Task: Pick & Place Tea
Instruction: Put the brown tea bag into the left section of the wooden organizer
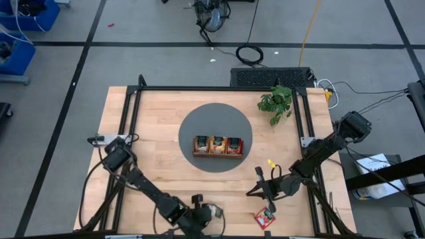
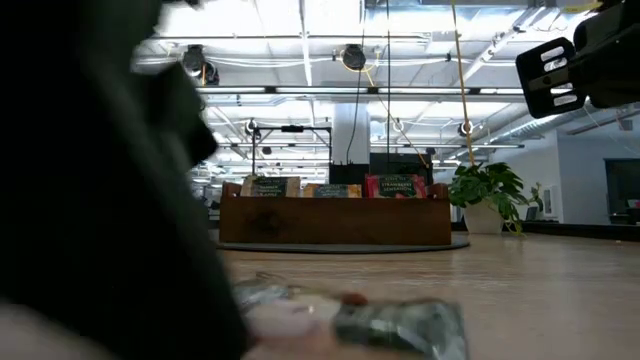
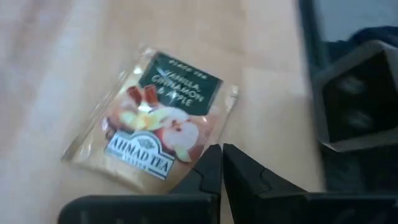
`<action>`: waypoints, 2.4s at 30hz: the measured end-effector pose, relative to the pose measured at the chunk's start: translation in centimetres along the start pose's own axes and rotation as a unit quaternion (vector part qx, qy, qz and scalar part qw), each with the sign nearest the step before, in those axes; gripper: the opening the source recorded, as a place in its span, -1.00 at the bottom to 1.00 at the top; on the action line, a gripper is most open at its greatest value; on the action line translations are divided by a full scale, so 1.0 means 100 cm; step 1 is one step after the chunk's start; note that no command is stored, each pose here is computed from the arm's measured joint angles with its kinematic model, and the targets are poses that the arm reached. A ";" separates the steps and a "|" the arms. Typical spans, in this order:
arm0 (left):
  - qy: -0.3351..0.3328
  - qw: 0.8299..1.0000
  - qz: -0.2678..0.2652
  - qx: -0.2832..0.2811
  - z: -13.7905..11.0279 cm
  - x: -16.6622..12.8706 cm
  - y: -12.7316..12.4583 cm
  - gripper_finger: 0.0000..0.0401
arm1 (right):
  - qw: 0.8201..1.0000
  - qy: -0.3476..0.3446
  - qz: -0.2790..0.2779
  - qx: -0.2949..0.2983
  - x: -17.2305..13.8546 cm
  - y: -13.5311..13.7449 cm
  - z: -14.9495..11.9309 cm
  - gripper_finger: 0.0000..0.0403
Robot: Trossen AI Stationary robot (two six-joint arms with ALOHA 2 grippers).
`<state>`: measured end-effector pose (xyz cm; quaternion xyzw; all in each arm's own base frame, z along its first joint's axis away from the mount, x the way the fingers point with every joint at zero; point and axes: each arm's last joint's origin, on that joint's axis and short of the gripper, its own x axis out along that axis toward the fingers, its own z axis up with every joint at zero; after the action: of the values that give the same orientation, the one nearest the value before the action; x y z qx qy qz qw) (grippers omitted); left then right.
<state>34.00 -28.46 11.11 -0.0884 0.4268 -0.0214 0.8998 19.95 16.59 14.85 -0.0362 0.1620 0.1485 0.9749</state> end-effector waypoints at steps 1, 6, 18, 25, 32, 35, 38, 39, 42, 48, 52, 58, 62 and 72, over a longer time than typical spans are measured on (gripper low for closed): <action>0.001 1.000 0.007 -0.001 0.003 0.002 0.005 -0.88 | 1.000 0.001 0.000 -0.001 0.000 0.000 0.000 -1.00; -0.008 0.999 0.039 0.007 0.017 0.009 0.025 -0.88 | 1.000 0.011 0.002 -0.006 0.000 0.000 -0.002 -1.00; -0.015 0.999 0.015 0.034 0.041 0.005 0.036 -0.88 | 0.999 0.020 0.025 -0.026 0.017 -0.007 -0.016 -1.00; -0.010 0.999 0.031 0.040 0.044 -0.025 0.023 -0.88 | 1.000 0.008 0.015 -0.013 0.041 -0.015 -0.027 -1.00; 0.004 0.990 0.137 0.037 0.027 -0.024 0.032 -0.88 | 0.999 0.010 0.049 -0.012 0.063 -0.016 -0.025 -1.00; 0.008 0.988 0.153 0.034 0.026 -0.023 0.035 -0.88 | 0.999 0.009 0.050 -0.012 0.062 -0.016 -0.025 -1.00; 0.010 0.982 0.189 0.022 0.024 -0.025 0.042 -0.88 | 0.998 0.007 0.053 -0.020 0.061 -0.015 -0.024 -1.00; 0.012 0.979 0.203 0.014 0.023 -0.025 0.045 -0.88 | 0.998 0.006 0.053 -0.020 0.061 -0.015 -0.024 -1.00; 0.014 0.974 0.224 -0.018 0.022 -0.020 0.052 -0.88 | 0.998 0.009 0.052 -0.020 0.061 -0.015 -0.025 -1.00; 0.040 0.976 0.210 -0.037 0.021 -0.008 0.060 -0.88 | 0.998 0.008 0.052 -0.020 0.061 -0.015 -0.025 -1.00; 0.037 0.979 0.196 -0.039 0.023 -0.001 0.061 -0.88 | 0.998 0.010 0.053 -0.018 0.061 -0.015 -0.025 -1.00; 0.030 0.987 0.158 -0.032 0.026 0.006 0.056 -0.88 | 0.998 0.013 0.052 -0.011 0.061 -0.015 -0.026 -1.00; 0.026 0.990 0.138 -0.035 0.028 0.007 0.054 -0.88 | 0.998 0.017 0.052 -0.012 0.061 -0.015 -0.026 -1.00; 0.010 0.994 0.105 -0.036 0.031 0.009 0.048 -0.88 | 0.998 0.023 0.051 -0.004 0.061 -0.015 -0.028 -1.00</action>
<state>36.80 -23.38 11.52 -0.0750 0.4429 0.0879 0.8891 25.08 16.51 10.29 -0.0354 0.1853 0.1977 0.9619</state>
